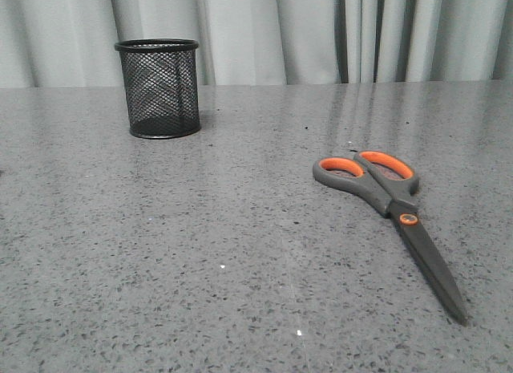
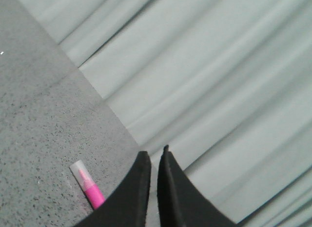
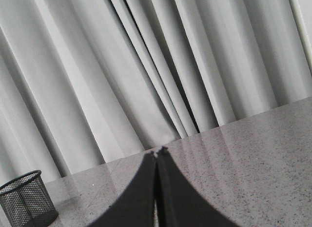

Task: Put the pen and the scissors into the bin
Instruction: 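Lower the left gripper over the pink marker and grasp it, then lift the pink marker upright with the left gripper toward the mesh cup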

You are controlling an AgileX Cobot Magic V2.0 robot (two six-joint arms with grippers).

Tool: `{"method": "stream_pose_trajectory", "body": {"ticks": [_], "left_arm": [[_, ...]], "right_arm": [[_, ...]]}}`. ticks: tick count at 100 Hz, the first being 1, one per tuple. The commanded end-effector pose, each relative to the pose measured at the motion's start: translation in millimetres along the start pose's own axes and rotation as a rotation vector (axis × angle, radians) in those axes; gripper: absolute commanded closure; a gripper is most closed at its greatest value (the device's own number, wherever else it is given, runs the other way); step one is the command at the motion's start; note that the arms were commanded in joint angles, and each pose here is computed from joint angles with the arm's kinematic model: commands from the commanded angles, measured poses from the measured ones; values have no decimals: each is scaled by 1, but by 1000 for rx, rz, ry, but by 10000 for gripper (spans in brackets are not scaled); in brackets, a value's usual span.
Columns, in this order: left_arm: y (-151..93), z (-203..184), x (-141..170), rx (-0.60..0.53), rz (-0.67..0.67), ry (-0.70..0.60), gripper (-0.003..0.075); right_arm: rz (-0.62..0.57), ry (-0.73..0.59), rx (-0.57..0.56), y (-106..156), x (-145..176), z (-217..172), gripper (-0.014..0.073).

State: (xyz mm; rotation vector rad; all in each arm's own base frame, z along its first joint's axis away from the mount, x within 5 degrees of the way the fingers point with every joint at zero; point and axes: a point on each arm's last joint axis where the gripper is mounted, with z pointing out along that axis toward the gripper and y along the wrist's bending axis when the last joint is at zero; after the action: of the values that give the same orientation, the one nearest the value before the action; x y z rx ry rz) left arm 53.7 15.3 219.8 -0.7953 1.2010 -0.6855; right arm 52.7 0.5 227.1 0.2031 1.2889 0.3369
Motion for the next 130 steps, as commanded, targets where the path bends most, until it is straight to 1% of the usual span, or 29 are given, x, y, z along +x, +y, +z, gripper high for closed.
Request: {"method": "stream_pose_trajectory", "body": {"ticks": [1, 18, 24, 29, 32, 39, 44, 47, 49, 54, 57, 61, 66, 71, 81, 89, 101, 112, 122, 130], "left_arm": [[12, -3, 0, -43, -137, -55, 711], [12, -3, 1, -45, -152, -50, 711], [12, -3, 1, -41, -152, -42, 711], [7, -3, 3, -20, -153, -2, 709], [1, -3, 6, 10, -129, 51, 706], [-18, -4, 9, 94, 24, 172, 673], [-32, -5, 8, 142, 162, 235, 617], [-39, -4, 6, 159, 251, 261, 563], [-45, -4, 4, 171, 303, 271, 539], [-58, -1, -3, 189, 407, 281, 444], [-65, 2, -7, 195, 462, 282, 409], [-75, 7, -13, 200, 521, 289, 385], [-87, 14, -19, 202, 582, 302, 390], [-99, 23, -24, 200, 657, 329, 412], [-121, 44, -31, 194, 830, 434, 482], [-131, 65, -32, 168, 952, 549, 530], [-144, 95, -34, 152, 1098, 702, 536], [-155, 119, -31, 205, 1283, 806, 532], [-159, 136, -25, 269, 1541, 939, 529], [-161, 147, -19, 354, 1740, 1030, 529]], "right_arm": [[-3, -89, -7, 0, -7, -1, 664], [-1, -109, -16, 4, -16, -1, 664], [0, -98, -20, 6, -20, -1, 664], [1, -54, -21, 8, -22, 0, 663], [1, -28, -24, 11, -26, 0, 663], [1, 52, -26, 15, -30, 0, 655], [0, 94, -25, 18, -35, 2, 629], [-1, 112, -25, 20, -38, 3, 603], [-3, 122, -25, 21, -41, 4, 580], [-10, 136, -23, 24, -47, 9, 511], [-10, 150, -20, 25, -50, 12, 458], [-11, 175, -15, 28, -55, 18, 406], [-11, 219, -7, 30, -60, 25, 346], [-12, 283, 0, 33, -64, 33, 323], [-50, 382, 8, 39, -72, 50, 322], [-98, 425, 4, 43, -79, 63, 322], [-132, 435, -2, 46, -86, 74, 322], [-131, 416, -14, 47, -89, 77, 322], [-129, 419, -40, 50, -88, 77, 322], [-128, 421, -53, 51, -88, 77, 322]]}}
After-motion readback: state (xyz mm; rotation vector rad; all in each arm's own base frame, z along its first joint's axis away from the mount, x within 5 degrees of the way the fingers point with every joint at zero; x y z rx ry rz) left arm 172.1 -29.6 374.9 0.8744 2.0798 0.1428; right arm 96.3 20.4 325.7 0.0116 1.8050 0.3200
